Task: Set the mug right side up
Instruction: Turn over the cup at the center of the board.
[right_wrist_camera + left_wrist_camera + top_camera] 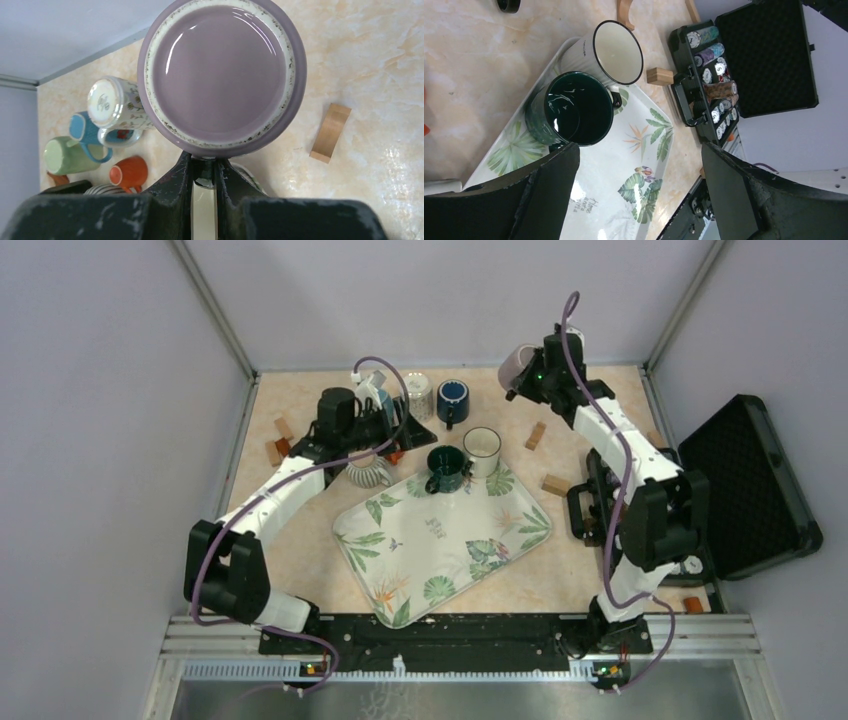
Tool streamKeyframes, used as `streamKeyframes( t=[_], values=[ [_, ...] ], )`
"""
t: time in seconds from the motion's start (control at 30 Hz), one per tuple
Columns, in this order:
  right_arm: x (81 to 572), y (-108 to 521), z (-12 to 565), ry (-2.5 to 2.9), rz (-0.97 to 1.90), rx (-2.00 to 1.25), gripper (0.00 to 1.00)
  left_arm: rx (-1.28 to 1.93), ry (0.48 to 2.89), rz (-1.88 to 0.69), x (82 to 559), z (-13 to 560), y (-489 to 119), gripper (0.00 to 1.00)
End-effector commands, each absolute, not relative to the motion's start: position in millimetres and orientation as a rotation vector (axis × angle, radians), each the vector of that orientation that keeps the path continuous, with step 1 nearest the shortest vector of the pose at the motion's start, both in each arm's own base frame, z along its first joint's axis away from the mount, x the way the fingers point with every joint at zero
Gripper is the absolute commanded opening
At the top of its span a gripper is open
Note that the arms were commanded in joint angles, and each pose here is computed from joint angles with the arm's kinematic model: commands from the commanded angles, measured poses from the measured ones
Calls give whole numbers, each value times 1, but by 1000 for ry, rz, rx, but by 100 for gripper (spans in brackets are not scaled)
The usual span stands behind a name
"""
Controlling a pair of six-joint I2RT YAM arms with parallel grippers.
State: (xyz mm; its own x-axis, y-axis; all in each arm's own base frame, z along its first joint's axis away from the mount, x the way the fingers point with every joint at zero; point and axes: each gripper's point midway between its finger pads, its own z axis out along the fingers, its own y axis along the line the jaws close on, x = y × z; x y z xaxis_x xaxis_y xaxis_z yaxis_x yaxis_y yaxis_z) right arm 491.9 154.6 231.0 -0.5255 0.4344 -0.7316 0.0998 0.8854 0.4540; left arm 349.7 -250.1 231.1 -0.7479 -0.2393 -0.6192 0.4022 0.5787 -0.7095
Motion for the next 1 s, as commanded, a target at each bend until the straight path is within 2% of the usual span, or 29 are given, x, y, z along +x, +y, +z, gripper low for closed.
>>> streamKeyframes(
  t=[0.0,0.57,0.97],
  values=[
    [484,172,314,1880,620,334,0,112,1993,-1304,351,262,-251,98],
    [419,239,318,1857,968,266,0,-9,1907,-1545,335,278,-251,98],
    [398,255,307,1835,1115,279,0,-87,1884,-1697,319,273,-254,98]
  ],
)
